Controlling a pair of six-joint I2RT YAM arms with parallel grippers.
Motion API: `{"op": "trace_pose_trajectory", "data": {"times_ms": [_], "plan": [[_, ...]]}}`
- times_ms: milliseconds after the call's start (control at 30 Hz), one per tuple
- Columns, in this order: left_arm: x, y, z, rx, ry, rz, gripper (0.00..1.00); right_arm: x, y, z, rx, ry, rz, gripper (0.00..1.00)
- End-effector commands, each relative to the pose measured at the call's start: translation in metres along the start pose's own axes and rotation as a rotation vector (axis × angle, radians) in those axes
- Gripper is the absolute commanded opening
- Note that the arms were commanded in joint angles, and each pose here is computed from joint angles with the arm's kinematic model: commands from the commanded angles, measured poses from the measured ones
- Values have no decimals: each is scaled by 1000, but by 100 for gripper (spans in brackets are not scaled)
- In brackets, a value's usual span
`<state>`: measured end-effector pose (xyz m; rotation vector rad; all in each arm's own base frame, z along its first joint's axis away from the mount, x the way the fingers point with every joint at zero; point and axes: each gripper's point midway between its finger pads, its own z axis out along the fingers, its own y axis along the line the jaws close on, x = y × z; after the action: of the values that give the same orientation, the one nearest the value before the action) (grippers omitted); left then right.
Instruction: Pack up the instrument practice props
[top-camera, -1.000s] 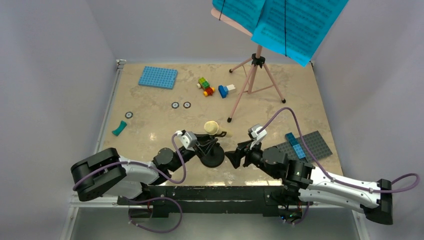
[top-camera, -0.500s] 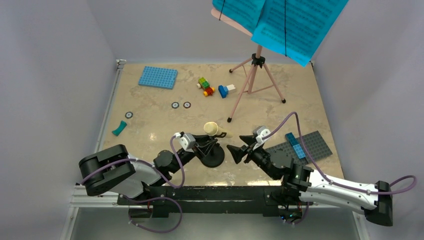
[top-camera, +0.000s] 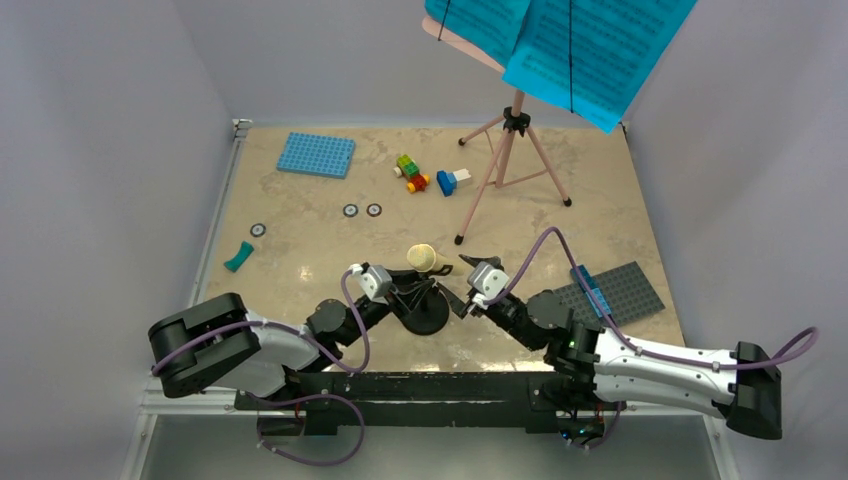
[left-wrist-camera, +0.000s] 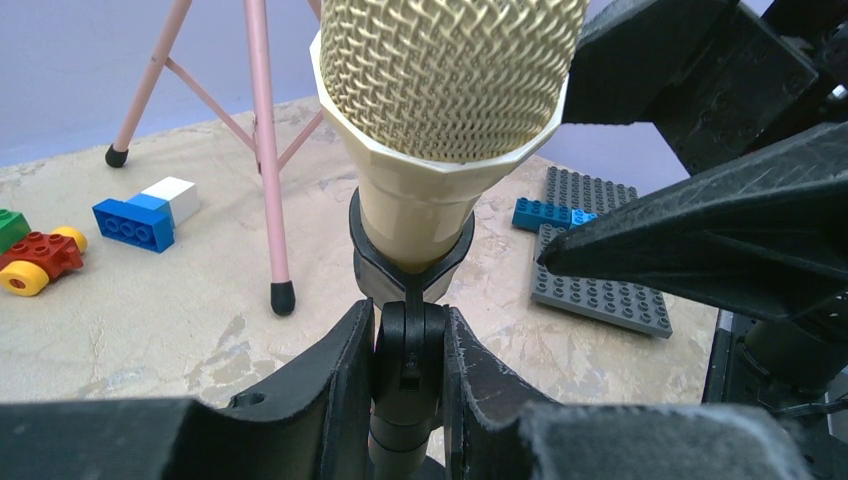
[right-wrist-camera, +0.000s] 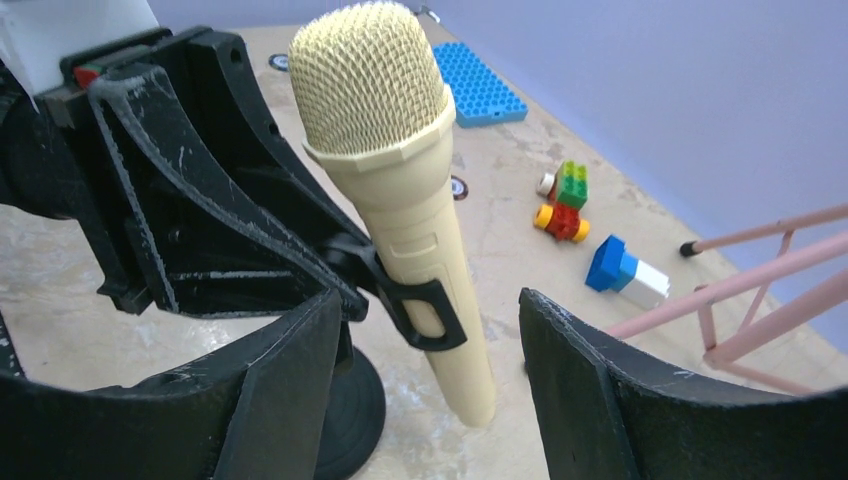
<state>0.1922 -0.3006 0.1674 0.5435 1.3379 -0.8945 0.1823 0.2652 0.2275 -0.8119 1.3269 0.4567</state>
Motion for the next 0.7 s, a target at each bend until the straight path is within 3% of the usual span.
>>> {"op": "trace_pose_trajectory", "data": {"times_ms": [0, 467, 667], "plan": [[92, -6, -41, 8, 359, -84, 0, -47, -11, 9, 27, -129, -51, 68], [80, -15, -34, 42, 354, -67, 0, -47, -9, 33, 60, -106, -62, 71], [80, -15, -36, 45, 365, -55, 0, -41, -22, 44, 127, -68, -94, 66]]}}
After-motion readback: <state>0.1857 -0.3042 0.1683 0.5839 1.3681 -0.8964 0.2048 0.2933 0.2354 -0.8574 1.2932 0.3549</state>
